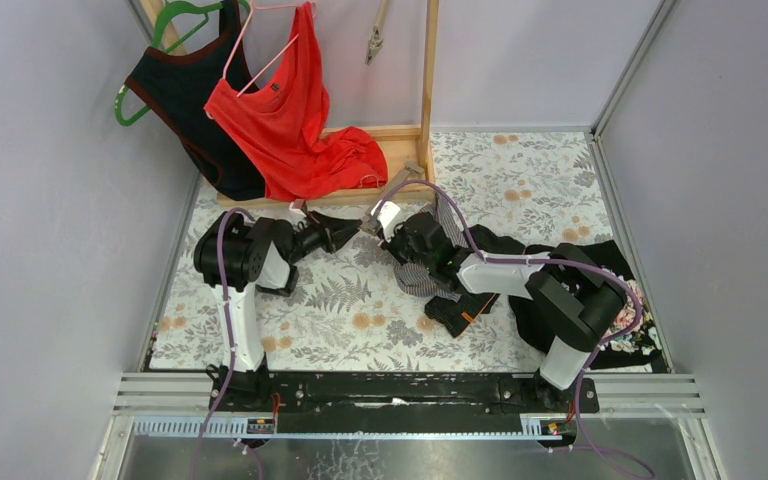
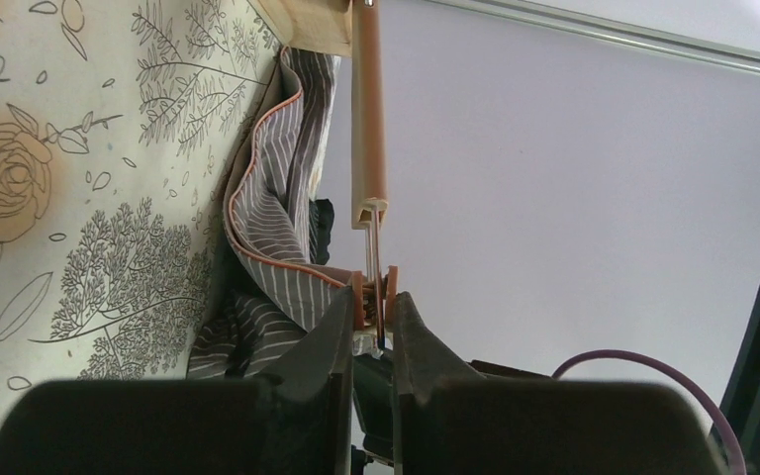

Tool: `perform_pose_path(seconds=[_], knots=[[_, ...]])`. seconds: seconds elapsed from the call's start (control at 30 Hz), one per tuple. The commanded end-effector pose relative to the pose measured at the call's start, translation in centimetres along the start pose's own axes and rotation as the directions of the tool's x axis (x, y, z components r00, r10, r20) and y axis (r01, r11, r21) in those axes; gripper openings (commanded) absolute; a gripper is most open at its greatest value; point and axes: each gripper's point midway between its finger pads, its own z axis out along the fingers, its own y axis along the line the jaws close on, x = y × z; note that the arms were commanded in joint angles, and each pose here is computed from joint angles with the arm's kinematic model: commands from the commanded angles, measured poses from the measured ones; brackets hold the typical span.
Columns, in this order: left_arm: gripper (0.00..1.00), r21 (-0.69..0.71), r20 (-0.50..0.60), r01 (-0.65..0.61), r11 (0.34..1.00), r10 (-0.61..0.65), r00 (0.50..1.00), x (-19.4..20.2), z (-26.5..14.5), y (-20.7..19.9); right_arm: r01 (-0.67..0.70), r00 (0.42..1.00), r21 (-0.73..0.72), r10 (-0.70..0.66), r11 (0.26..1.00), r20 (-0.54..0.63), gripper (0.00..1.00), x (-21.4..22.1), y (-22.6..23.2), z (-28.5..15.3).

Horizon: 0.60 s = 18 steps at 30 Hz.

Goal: Clip the underwear to the hanger

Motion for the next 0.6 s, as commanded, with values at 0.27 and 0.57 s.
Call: perform_pose_path(seconds=[0.27,0.57], knots=[[0.00,-0.067,-0.085,-0.080,0.995,0.075,0.994,0.5,0.2,0.9,0.044,0.995,0.032,-0.047,0.999,0.092,0.00,-3.6,-0.5,-1.9],[0.00,-0.076,-0.120,-0.117,0.990,0.107,0.987,0.4,0.6,0.4,0.079,0.995,-0.006,-0.079,0.997,0.059,0.00,-3.2,0.6,-1.5]])
